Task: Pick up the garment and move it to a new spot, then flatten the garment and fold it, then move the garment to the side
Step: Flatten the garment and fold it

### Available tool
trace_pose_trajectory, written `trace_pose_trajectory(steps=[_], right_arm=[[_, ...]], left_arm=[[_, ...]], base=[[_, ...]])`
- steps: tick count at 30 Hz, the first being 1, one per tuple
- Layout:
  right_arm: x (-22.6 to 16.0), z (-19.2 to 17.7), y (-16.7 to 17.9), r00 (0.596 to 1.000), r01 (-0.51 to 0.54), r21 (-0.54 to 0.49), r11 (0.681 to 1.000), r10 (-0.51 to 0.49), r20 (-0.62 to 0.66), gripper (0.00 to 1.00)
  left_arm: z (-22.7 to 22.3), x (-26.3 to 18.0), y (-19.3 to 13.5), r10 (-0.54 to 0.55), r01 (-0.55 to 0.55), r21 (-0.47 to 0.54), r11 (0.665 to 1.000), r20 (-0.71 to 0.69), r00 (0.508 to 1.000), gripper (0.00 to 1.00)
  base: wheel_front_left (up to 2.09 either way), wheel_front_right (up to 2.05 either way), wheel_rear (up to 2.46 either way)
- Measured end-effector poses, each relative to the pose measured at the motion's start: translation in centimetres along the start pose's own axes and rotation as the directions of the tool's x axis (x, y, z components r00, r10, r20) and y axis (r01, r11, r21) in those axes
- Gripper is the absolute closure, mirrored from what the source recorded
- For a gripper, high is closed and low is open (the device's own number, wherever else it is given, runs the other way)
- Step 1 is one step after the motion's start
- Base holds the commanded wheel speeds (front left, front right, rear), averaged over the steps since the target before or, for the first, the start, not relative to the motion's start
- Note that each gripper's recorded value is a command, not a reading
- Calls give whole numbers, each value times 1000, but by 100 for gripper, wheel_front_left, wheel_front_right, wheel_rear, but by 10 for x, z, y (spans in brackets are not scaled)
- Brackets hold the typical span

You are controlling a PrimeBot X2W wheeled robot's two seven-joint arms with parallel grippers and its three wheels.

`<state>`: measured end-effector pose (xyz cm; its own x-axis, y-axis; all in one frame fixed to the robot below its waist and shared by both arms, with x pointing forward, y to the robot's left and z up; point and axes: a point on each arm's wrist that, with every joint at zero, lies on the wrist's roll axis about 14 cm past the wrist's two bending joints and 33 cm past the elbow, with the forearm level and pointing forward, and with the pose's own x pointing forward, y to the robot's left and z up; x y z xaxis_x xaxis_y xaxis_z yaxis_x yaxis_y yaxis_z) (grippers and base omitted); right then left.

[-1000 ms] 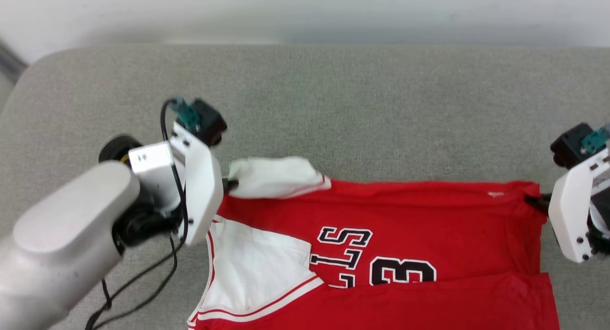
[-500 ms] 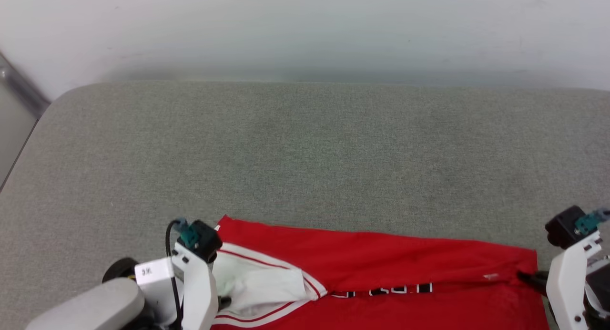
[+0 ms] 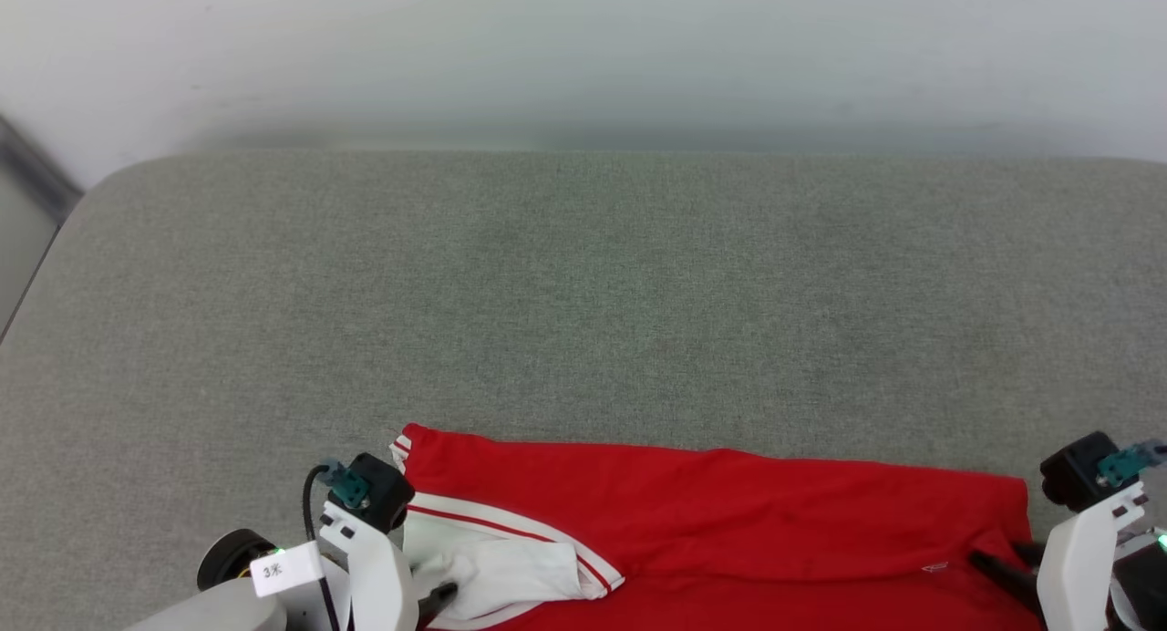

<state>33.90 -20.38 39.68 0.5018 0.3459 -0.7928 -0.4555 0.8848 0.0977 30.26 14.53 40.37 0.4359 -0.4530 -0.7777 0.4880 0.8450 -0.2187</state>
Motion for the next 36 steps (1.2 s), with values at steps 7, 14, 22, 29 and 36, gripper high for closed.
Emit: trace_pose_trajectory(steps=[7,14,22,29,36], right_arm=[[-32,50,-10,974,36,12,999,-38,222,0],[-60,74,-34,920,94,100,991,-124,372,0],[-54,51,-57,909,80,317,945,-200,365,0],[-30,19,-49,944,43,429,903,-178,279,0],[0,-11,-35,977,20,510,860,-126,174,0]], left_arm=[[51,-22,12,125,-136,12,991,330,936,0],[87,-52,26,258,-287,-49,957,602,756,0],[92,-69,44,405,-385,-198,902,697,591,0],[97,-84,53,490,-421,-302,855,735,468,0],[91,-90,61,541,-446,-360,819,742,395,0]], base=[[0,0,0],[0,0,0],[0,0,0],[0,0,0],[0,0,0]])
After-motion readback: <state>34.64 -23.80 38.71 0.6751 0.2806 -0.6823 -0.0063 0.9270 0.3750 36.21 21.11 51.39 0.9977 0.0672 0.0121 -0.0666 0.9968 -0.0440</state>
